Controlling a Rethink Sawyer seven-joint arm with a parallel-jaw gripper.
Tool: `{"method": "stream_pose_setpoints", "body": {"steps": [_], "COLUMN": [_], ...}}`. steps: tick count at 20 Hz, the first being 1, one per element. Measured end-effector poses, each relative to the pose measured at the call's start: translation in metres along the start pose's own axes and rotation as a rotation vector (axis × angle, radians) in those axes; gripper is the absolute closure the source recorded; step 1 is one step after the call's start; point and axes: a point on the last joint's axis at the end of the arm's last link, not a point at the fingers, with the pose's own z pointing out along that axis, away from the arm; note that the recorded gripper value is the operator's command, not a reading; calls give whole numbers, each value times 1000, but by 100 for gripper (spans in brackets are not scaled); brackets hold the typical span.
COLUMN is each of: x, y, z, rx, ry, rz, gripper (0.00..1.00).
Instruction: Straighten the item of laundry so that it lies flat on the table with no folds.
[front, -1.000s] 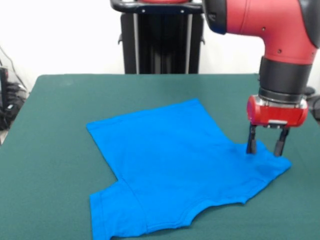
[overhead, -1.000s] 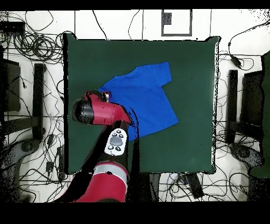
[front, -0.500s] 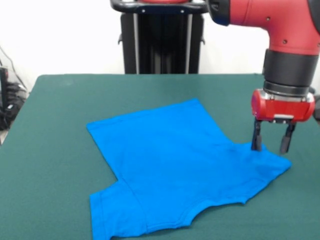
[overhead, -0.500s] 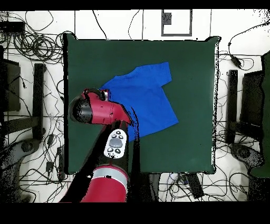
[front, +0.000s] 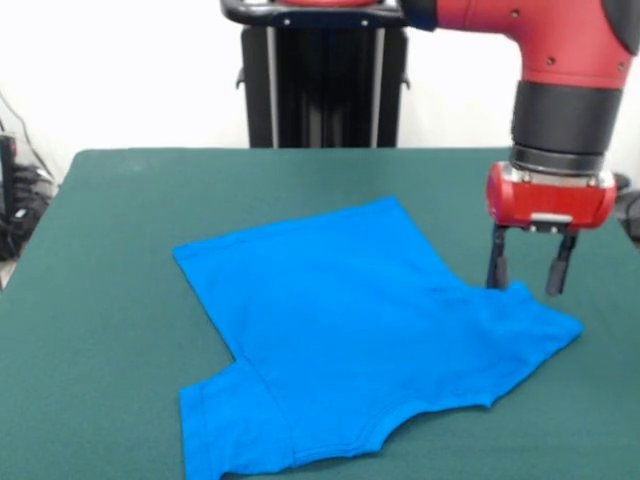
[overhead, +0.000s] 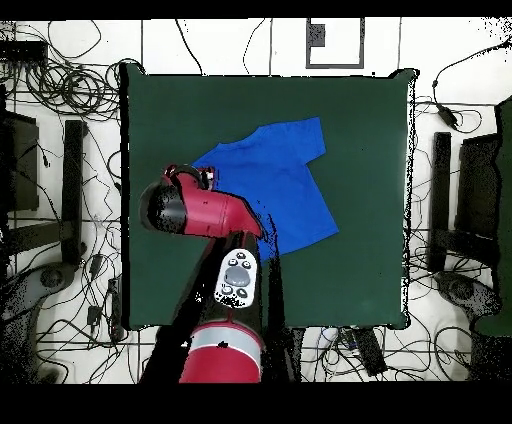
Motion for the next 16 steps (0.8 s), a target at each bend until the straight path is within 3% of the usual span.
{"method": "stream_pose_setpoints", "body": {"steps": [6,16], "x": [-11,-26], "y": [-24,-91], "z": [-8,-27], "rx": [9,48], "ry": [3,19], "rz": [20,20], "gripper": [0,0]}}
